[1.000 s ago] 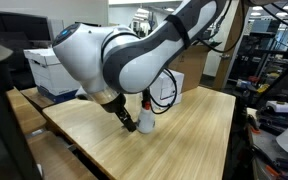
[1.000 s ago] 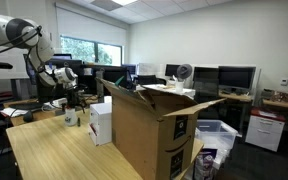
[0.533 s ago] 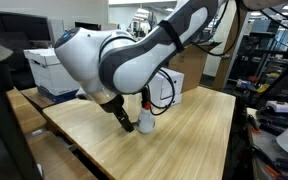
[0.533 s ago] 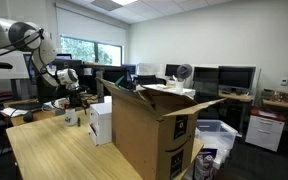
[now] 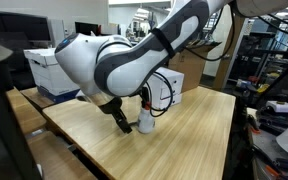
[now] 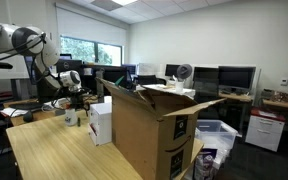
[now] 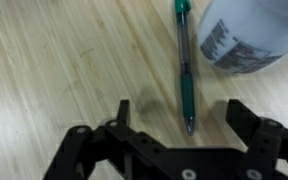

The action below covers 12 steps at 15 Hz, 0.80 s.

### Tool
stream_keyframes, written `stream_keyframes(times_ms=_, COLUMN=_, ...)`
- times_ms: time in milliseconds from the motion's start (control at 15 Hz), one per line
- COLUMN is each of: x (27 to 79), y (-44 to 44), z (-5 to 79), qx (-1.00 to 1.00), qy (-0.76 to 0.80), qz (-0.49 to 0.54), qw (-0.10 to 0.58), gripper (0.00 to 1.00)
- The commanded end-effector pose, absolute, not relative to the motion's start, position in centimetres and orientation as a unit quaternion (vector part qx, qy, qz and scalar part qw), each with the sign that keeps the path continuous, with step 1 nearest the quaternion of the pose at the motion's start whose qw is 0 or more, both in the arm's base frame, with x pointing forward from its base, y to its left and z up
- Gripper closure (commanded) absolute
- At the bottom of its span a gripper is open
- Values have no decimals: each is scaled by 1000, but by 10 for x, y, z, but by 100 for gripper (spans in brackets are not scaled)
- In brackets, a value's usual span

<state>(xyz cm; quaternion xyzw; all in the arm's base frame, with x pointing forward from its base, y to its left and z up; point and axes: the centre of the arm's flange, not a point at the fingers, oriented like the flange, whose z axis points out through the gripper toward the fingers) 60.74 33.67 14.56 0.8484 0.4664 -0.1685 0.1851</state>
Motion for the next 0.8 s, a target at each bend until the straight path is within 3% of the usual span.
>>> stream_keyframes(times_ms=0, x=613, y=339, z=141, qx=855, qy=454, qz=-173, qw=181, gripper=32)
stream_keyframes(times_ms=667, x=612, y=340, z=143, qx=856, qy=450, qz=-180, qw=179, gripper=90)
stream_keyframes(times_ms=733, x=613, y=339, z=144, qx=857, qy=448, qz=-180, qw=178, gripper=91)
